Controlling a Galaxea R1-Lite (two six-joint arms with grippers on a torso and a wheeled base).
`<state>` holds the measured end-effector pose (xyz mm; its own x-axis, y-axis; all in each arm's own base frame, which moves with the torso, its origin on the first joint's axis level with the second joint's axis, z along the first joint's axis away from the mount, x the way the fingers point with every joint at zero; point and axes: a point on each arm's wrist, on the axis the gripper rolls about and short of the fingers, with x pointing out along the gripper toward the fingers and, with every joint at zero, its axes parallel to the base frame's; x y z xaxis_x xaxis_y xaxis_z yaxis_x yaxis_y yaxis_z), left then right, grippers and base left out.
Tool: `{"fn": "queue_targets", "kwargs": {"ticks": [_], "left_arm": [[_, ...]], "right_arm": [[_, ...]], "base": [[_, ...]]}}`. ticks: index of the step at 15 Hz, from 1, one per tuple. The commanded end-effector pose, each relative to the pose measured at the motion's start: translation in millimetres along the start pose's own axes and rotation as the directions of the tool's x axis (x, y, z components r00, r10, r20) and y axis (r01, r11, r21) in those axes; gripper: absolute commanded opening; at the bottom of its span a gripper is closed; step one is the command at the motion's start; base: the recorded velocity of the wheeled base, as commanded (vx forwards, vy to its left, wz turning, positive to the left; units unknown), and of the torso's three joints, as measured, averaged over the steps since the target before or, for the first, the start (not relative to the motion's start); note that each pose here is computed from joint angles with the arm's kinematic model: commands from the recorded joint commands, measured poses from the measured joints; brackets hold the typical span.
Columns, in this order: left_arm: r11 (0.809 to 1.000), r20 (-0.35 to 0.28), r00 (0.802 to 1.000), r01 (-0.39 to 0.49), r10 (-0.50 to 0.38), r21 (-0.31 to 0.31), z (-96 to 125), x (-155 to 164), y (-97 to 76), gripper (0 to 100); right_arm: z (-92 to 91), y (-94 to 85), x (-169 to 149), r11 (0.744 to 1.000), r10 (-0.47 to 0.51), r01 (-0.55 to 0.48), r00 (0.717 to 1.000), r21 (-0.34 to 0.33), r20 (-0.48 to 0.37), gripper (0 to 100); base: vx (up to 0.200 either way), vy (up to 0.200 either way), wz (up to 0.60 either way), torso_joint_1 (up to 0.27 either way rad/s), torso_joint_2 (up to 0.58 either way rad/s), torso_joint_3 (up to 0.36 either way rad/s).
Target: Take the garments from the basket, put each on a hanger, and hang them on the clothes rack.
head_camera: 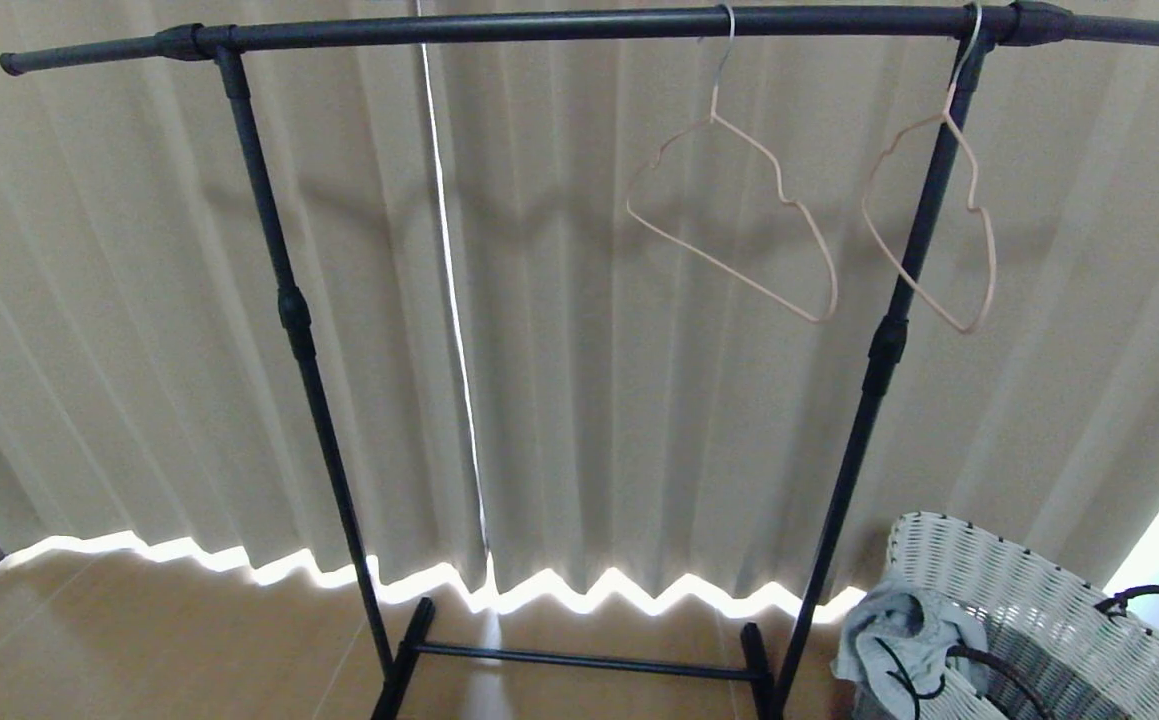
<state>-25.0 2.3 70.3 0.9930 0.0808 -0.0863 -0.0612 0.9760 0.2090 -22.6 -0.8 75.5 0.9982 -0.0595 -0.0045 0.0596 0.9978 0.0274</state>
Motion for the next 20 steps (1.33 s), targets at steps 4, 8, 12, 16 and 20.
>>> {"fn": "queue_targets", "kwargs": {"ticks": [4, 8, 12, 16, 20], "left_arm": [[1.0, -0.001, 1.0, 0.0, 0.0, -0.004, 0.0, 0.0, 0.1, 100], [1.0, -0.002, 1.0, -0.008, 0.008, -0.007, 0.0, 0.0, 0.2, 100], [1.0, -0.003, 1.0, -0.009, 0.009, -0.009, -0.1, 0.0, 0.2, 100], [1.0, -0.003, 1.0, -0.009, 0.009, -0.009, -0.1, 0.0, 0.2, 100], [1.0, -0.003, 1.0, -0.009, 0.009, -0.009, -0.1, 0.0, 0.2, 100]], "right_arm": [[0.0, 0.0, 0.1, 1.0, 0.0, 0.0, 1.0, 0.0, -0.002, 100], [0.0, 0.0, 0.1, 1.0, 0.0, 0.0, 1.0, 0.0, -0.002, 100], [-0.1, 0.0, 0.0, 1.0, -0.002, 0.002, 1.0, 0.001, 0.0, 100], [-0.1, 0.0, 0.0, 1.0, -0.002, 0.002, 1.0, 0.001, 0.0, 100], [-0.1, 0.0, 0.0, 1.0, -0.002, 0.002, 1.0, 0.001, 0.0, 100]], "base": [[-0.2, 0.0, 0.0, 0.0, 0.01, 0.001], [0.0, 0.0, 0.0, 0.0, 0.0, 0.0], [0.0, 0.0, 0.0, 0.0, 0.0, 0.0], [0.0, 0.0, -0.45, 0.003, 0.0, 0.001], [0.0, 0.0, -0.3, 0.0, 0.0, 0.001]]}}
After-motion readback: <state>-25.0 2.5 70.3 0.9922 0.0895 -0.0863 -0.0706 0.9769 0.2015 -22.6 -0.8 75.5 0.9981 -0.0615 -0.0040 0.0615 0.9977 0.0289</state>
